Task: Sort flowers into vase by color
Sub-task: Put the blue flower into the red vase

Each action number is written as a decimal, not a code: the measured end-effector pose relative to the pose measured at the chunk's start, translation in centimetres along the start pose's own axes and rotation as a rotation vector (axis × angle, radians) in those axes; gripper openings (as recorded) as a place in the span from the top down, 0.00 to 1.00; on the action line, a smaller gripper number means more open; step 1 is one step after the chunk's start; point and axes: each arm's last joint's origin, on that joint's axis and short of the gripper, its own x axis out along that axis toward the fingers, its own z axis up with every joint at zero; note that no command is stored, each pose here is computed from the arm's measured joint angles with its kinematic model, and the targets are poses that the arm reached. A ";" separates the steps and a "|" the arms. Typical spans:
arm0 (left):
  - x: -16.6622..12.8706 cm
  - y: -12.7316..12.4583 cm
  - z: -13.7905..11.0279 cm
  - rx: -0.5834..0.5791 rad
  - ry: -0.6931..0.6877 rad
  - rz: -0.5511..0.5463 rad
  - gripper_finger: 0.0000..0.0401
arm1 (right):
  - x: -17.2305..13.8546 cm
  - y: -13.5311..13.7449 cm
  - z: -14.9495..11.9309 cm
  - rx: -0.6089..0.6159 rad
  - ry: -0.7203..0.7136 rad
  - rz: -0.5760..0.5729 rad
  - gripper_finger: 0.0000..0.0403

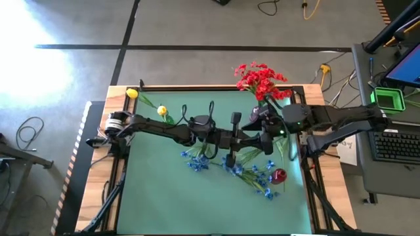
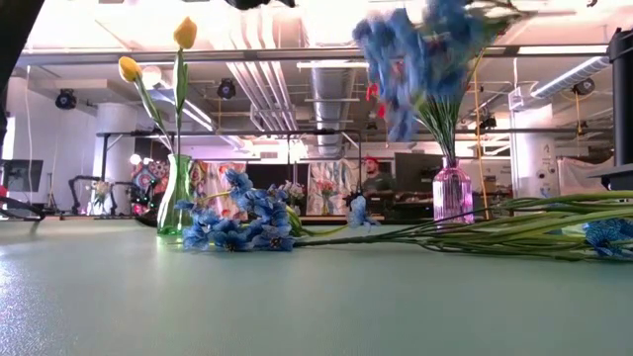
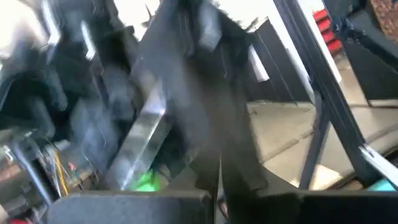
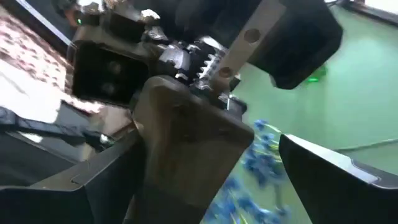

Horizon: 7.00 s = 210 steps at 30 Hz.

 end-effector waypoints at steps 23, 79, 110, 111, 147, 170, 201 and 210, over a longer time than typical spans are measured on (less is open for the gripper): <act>-1.0 -0.6 -1.4 -0.171 0.179 -0.273 0.77 | 0.0 0.0 0.3 -0.024 -0.044 -0.031 0.10; 0.0 -2.0 -5.8 -0.326 0.022 -0.042 0.40 | -0.9 0.7 2.4 -0.144 -0.236 -0.162 0.10; -2.0 4.4 -6.1 -0.400 -0.046 0.145 1.00 | -0.6 1.2 2.1 -0.125 -0.258 -0.114 0.10; -2.0 4.4 -6.1 -0.400 -0.049 0.137 1.00 | -0.7 1.4 2.2 -0.123 -0.270 -0.102 0.10; 0.1 -0.7 -5.0 -0.459 0.099 -0.105 1.00 | -0.2 2.9 4.9 -0.149 -0.502 -0.194 0.10; -1.3 0.3 -3.0 -0.523 0.303 -0.136 0.64 | -2.5 2.9 4.9 -0.206 -0.228 -0.297 0.10; -5.1 0.8 1.0 -0.513 0.662 -0.128 0.29 | 0.4 0.7 3.1 -0.173 -0.241 -0.770 0.10; -5.2 -0.8 3.6 -0.336 0.703 0.049 0.29 | 3.0 0.0 2.5 -0.166 -0.348 -0.974 0.10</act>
